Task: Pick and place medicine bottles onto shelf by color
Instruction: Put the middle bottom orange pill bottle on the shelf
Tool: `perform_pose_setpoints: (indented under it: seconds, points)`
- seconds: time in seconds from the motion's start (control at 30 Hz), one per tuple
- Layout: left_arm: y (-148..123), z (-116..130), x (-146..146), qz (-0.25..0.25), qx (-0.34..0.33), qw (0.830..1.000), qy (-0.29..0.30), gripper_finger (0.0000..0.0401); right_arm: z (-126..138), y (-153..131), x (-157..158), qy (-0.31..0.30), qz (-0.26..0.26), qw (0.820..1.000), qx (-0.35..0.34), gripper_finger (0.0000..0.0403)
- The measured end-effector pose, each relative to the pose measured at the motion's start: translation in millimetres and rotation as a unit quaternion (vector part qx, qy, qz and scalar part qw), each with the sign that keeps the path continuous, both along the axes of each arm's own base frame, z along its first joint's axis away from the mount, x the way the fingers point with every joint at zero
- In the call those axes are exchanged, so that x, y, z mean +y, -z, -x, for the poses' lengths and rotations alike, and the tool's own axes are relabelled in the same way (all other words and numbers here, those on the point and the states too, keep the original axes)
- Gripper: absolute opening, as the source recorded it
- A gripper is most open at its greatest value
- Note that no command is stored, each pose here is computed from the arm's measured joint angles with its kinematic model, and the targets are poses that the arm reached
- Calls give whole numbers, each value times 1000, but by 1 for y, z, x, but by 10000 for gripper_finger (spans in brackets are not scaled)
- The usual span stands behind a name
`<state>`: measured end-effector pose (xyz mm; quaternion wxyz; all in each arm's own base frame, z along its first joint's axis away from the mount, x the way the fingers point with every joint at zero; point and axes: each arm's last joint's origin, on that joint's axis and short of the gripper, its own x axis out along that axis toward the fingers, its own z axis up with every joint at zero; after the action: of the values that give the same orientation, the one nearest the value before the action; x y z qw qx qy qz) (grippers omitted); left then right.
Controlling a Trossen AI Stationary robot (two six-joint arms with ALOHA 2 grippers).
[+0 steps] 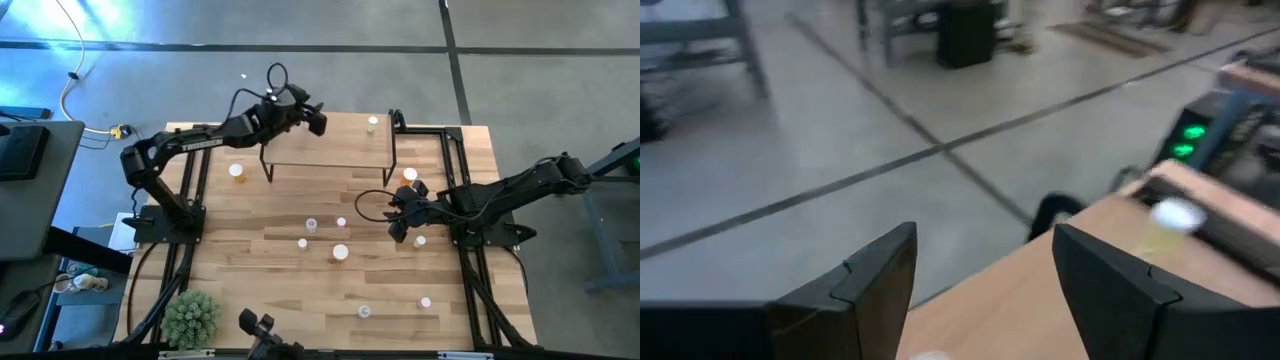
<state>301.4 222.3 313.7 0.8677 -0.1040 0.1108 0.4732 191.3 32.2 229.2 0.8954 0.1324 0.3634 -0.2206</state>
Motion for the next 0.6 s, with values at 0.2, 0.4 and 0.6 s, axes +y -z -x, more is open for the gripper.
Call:
perform_pose_setpoints:
  seconds: [0.2,0.4,0.6]
  points:
    - [-41,10,-20,-54,-14,992,111,225,0,0,0,0,0,1000,2,156]
    - [-74,28,-52,-65,-47,978,193,225,0,0,0,1,-1,1000,1,156]
    - [-61,29,-82,-40,-16,969,243,225,0,0,0,0,0,1000,2,156]
